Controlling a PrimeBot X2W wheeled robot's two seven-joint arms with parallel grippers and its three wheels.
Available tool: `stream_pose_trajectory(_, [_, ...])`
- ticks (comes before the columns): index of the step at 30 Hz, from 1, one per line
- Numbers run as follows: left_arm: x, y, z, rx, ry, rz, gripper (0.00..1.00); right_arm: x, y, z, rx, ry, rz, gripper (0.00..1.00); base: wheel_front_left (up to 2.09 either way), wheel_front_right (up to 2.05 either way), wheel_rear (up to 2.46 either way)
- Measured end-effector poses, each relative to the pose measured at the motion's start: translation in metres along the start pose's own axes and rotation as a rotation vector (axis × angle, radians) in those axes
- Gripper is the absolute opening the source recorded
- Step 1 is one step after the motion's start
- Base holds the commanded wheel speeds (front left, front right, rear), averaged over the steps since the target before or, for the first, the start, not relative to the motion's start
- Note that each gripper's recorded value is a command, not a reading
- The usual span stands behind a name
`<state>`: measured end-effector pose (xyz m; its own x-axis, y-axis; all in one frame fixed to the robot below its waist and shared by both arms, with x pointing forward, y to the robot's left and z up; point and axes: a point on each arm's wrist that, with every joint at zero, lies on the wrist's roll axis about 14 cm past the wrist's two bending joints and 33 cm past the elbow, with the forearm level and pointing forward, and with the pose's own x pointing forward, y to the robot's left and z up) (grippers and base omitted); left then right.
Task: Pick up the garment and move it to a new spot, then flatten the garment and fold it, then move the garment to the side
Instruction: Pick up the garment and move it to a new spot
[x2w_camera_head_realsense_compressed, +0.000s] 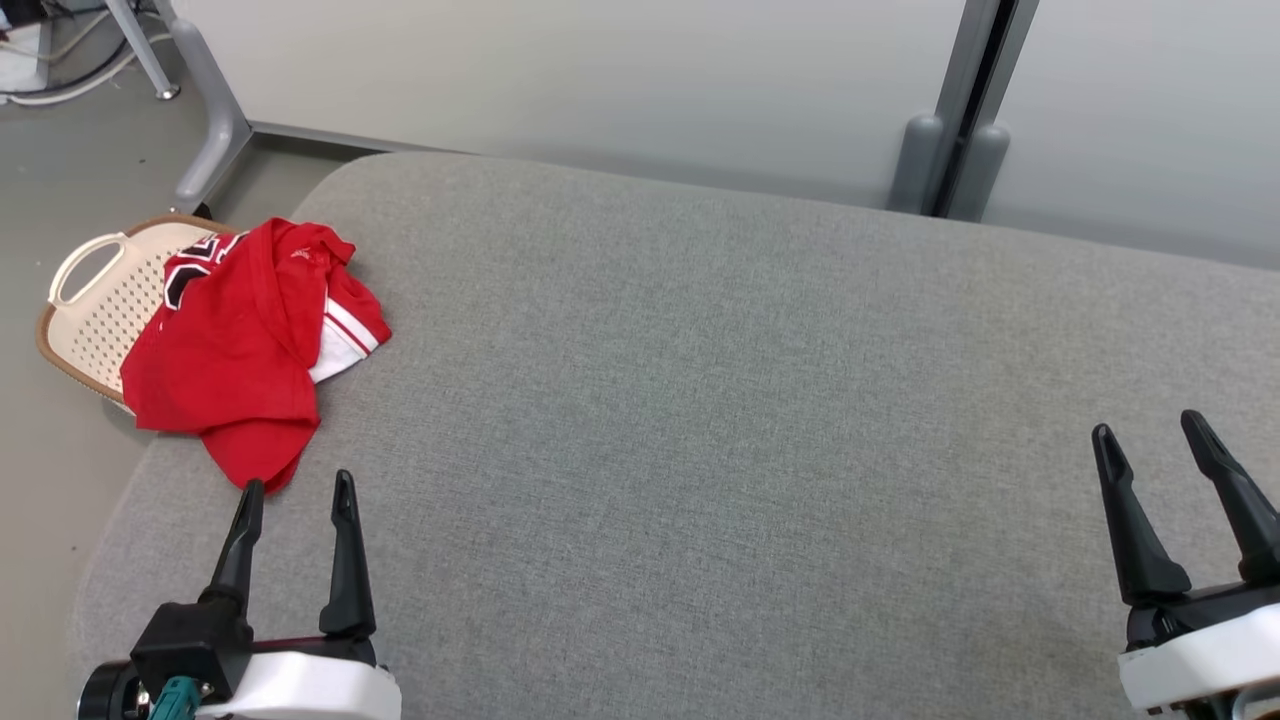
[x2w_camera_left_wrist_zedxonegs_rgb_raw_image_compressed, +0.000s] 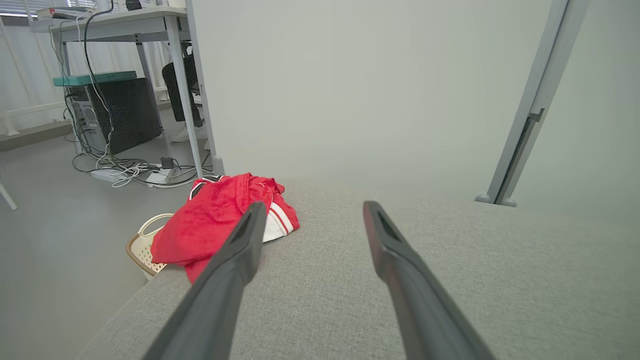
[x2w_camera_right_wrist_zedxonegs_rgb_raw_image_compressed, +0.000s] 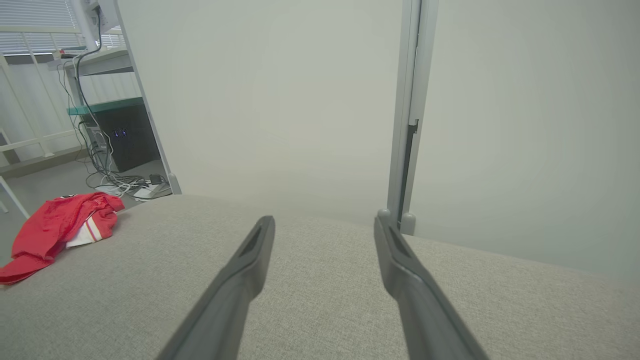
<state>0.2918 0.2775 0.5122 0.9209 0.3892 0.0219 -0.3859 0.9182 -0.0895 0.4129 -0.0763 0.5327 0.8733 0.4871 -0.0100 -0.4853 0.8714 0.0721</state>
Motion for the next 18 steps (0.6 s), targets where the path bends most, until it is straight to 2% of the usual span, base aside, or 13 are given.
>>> stream_pose_trajectory(18, [-0.0058,0.002,0.0022,-0.001,0.012,0.016,1.0,-0.0004,0.0052,0.0036,0.009,-0.011,0.003,1.0,0.0,0.0,0.0])
